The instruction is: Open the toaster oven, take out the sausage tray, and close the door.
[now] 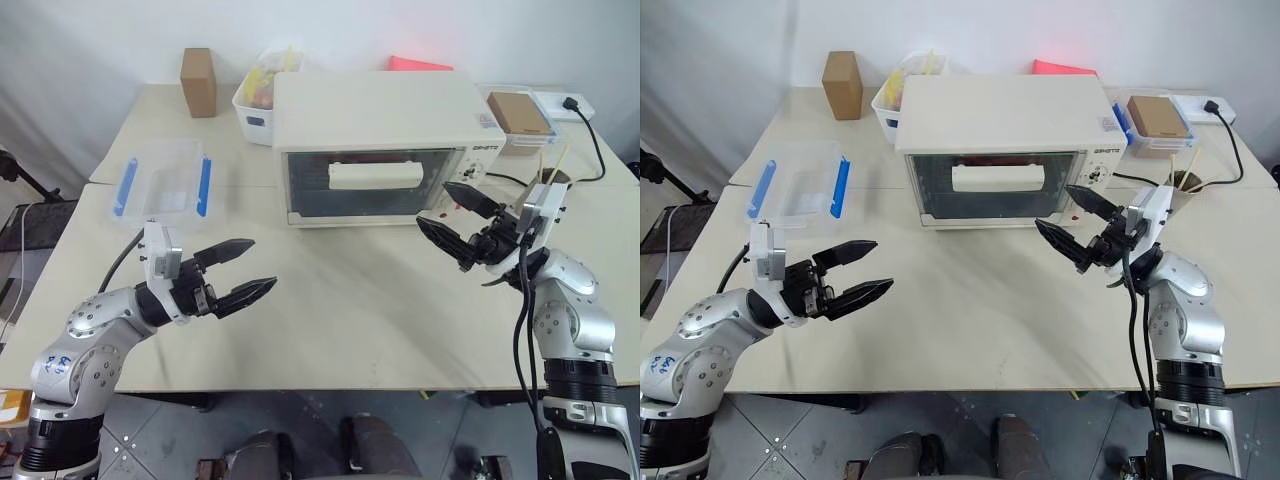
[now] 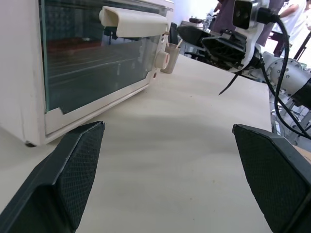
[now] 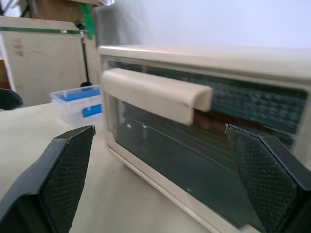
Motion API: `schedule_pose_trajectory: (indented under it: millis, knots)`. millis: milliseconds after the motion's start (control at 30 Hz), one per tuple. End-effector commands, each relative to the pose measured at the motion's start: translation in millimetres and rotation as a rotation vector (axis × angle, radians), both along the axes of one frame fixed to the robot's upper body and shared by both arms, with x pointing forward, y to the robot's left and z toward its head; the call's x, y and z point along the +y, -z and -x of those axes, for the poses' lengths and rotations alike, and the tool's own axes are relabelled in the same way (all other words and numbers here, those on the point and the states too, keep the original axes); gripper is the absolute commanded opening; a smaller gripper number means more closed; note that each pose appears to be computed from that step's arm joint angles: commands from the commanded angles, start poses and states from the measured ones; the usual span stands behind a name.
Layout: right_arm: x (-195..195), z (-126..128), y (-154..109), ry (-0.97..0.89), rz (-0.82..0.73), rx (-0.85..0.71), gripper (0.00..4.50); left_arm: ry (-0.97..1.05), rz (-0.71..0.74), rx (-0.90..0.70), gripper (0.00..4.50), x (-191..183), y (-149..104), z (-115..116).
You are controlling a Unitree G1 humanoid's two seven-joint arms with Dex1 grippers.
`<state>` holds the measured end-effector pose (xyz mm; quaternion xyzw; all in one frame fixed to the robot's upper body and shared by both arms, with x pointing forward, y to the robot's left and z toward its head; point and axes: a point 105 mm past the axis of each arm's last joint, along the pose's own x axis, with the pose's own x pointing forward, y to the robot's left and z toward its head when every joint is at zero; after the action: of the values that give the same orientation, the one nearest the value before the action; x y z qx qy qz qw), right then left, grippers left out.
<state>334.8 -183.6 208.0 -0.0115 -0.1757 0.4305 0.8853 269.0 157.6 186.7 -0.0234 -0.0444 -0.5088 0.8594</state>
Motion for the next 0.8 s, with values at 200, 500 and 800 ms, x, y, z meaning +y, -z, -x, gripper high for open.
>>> schedule_pose_trajectory:
  millis: [200, 500, 800]
  knots:
    - [22.1, -8.2, -12.2, -0.054, 0.025, -0.071, 4.50, 0.018, 0.014, -0.042, 4.48, -5.0, -6.7, 2.7]
    - [43.1, 8.5, -13.8, -0.179, 0.082, -0.124, 4.50, 0.018, 0.027, -0.042, 4.48, -5.0, -7.1, -2.1]
    - [51.6, 45.8, 30.9, -0.311, 0.429, -0.204, 4.50, 0.023, 0.035, -0.032, 4.48, 12.7, -21.4, -8.7]
